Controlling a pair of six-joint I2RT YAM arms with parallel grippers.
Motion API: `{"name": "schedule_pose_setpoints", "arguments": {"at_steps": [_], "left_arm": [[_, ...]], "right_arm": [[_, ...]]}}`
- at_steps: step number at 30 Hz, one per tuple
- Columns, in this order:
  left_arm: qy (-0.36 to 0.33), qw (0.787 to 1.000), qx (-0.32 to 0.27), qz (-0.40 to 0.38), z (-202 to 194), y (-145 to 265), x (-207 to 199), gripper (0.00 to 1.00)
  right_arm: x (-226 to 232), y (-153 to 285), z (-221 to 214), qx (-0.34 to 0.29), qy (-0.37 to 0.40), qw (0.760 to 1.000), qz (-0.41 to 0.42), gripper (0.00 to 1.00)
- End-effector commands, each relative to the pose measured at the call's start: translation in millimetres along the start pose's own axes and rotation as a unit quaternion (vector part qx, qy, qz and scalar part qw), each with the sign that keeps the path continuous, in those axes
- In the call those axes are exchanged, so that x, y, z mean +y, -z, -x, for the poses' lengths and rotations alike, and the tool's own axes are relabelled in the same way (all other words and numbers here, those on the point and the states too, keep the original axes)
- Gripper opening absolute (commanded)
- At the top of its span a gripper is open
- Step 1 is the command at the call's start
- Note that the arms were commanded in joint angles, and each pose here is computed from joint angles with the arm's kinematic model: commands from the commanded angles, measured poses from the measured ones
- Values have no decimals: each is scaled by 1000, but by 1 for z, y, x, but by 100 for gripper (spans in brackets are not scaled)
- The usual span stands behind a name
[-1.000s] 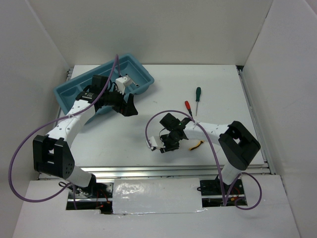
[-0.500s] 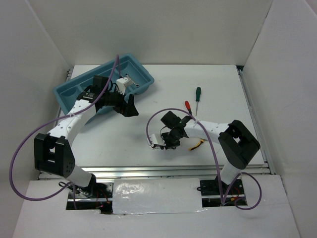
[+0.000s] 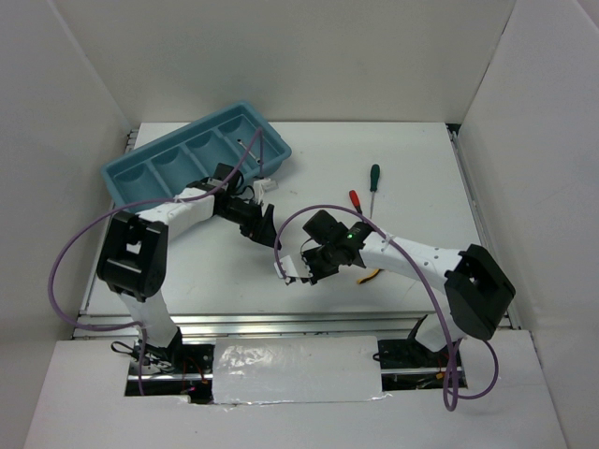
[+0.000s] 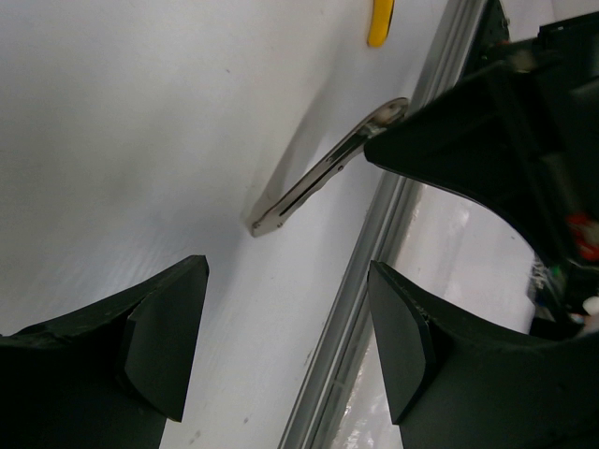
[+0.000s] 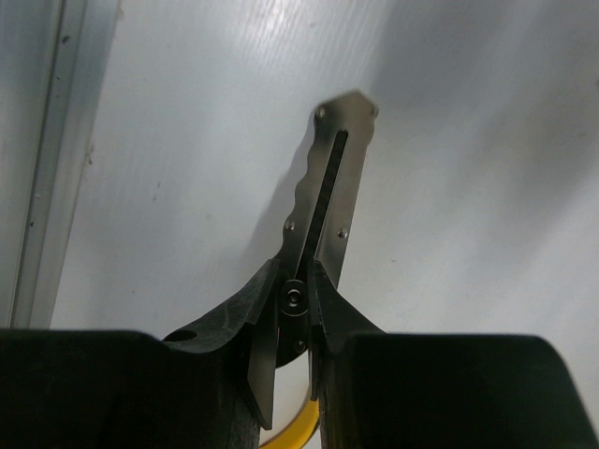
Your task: Sort the tools into containers
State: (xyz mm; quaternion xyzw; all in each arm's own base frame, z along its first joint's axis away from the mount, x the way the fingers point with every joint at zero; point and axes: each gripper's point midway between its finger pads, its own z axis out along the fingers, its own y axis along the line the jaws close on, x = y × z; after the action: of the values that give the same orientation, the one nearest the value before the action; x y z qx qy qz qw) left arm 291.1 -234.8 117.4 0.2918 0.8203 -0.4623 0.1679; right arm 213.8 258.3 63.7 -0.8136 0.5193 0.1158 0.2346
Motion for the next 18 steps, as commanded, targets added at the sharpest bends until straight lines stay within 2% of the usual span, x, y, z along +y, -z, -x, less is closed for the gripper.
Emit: {"name": "schedule_pose_setpoints", "arguments": {"at_steps": [1, 6, 9, 11, 13, 14, 15, 16, 17, 18], "left_arm": [[11, 997, 15, -70, -2, -20, -17, 81], [-35, 991, 25, -123, 3, -37, -42, 73], [-55, 982, 21, -182, -1, -44, -54, 70], [-44, 983, 12, -179, -2, -47, -52, 70], [-69, 986, -12, -152, 9, -47, -47, 73], [-75, 988, -14, -132, 12, -49, -42, 75], [-72, 990, -14, -124, 14, -49, -39, 77], [-69, 991, -13, -118, 15, -48, -36, 78], [-45, 993, -12, -107, 15, -48, -33, 79], [-32, 995, -17, -95, 17, -46, -26, 80]], "right_arm": [[-10, 23, 28, -19, 33, 999, -30, 0], [-9, 27, 37, -28, 43, 998, -32, 0], [-9, 25, 35, -26, 42, 998, -32, 0], [-8, 24, 34, -24, 38, 999, -29, 0], [-4, 23, 29, -12, 28, 999, -19, 2], [-2, 19, 25, -5, 17, 1000, -12, 7], [-1, 16, 20, 2, 7, 1000, -10, 18], [-2, 15, 13, 7, -9, 1000, -13, 23], [-3, 11, 6, 11, -20, 1000, -13, 29], [-4, 6, -3, 17, -29, 999, -20, 41]]}}
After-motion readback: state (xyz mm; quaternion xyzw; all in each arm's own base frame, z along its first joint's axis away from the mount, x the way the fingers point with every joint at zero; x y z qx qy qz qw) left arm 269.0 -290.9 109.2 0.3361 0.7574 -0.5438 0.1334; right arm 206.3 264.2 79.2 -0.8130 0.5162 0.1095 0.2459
